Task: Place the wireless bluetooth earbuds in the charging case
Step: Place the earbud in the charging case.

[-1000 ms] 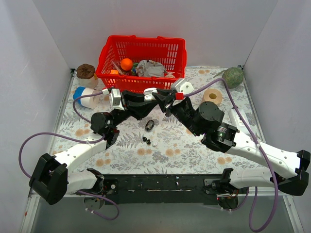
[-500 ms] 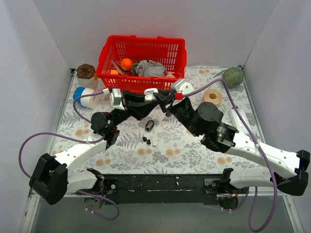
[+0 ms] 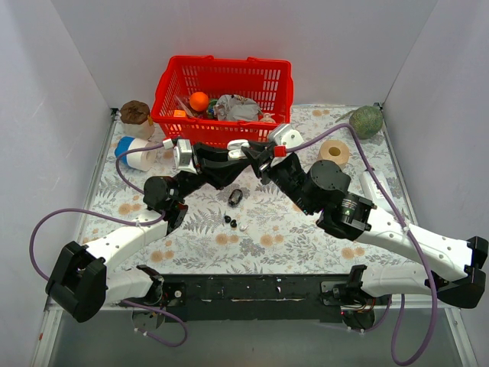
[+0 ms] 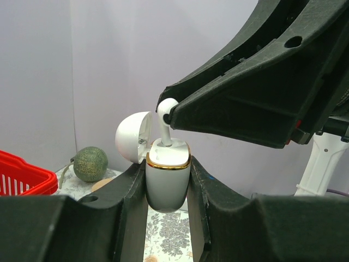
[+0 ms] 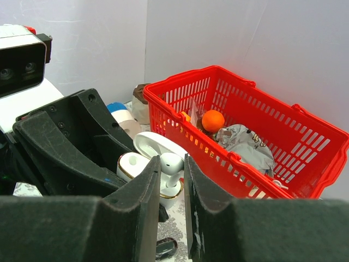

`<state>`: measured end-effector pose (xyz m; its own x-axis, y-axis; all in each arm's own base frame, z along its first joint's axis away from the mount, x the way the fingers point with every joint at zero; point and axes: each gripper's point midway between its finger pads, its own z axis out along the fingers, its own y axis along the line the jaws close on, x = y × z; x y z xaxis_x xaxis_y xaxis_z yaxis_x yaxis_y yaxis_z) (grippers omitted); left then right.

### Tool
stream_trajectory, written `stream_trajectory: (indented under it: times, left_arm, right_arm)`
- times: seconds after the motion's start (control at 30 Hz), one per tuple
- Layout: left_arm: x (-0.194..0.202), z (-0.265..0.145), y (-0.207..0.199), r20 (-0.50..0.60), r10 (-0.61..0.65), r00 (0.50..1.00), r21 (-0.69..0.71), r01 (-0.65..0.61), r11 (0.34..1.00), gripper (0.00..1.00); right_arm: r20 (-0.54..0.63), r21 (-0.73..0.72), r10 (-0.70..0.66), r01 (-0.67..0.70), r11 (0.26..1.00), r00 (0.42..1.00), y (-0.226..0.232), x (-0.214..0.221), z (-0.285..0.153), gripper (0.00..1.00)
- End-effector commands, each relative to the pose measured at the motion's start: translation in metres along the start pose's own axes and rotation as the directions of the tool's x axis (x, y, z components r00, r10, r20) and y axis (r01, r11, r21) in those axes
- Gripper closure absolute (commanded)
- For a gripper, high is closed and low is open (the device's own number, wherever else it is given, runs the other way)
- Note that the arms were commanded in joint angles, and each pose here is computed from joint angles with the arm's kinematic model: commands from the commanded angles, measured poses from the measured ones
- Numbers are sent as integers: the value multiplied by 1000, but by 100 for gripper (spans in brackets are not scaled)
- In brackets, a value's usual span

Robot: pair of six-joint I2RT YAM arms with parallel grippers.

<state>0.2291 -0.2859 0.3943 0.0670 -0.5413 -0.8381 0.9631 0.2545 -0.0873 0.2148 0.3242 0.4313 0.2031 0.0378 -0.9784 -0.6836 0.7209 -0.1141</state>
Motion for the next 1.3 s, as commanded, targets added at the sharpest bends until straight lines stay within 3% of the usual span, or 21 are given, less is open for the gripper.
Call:
stream_trajectory:
  times: [0.0, 0.1, 0.47, 0.6, 0.8, 1.0, 1.13, 1.27]
  left_arm:
    - [-36, 11, -8, 92, 59, 994, 32, -62, 998, 100]
    - [-35, 10, -8, 92, 56, 994, 33, -60, 998, 100]
    - [-34, 9, -8, 93, 53, 994, 32, -57, 998, 100]
    - [-31, 8, -7, 88, 48, 995, 28, -51, 998, 100]
    - [-29, 7, -6, 89, 44, 995, 25, -47, 999, 100]
    - [-24, 5, -3, 82, 34, 996, 11, -35, 999, 100]
    - [-19, 2, 0, 75, 33, 997, -4, -33, 999, 100]
    - [-13, -3, 0, 67, 29, 997, -13, -29, 1000, 100]
  right_arm:
    - [-26, 10, 2, -2, 1000, 1000, -3, -3, -2, 77]
    - [-21, 13, 13, -12, 1000, 1000, -4, -7, -2, 69]
    - [-26, 26, 22, -21, 999, 999, -5, -9, 0, 57]
    - [-17, 26, 29, -28, 999, 999, -6, -13, 0, 44]
    - [-15, 30, 38, -37, 999, 999, -7, -20, 1, 36]
    - [38, 31, 95, -96, 995, 995, -13, -51, -6, 23]
    - [112, 72, 145, -153, 986, 983, -33, -82, -24, 20]
    - [150, 182, 159, -185, 966, 976, -60, -78, -45, 19]
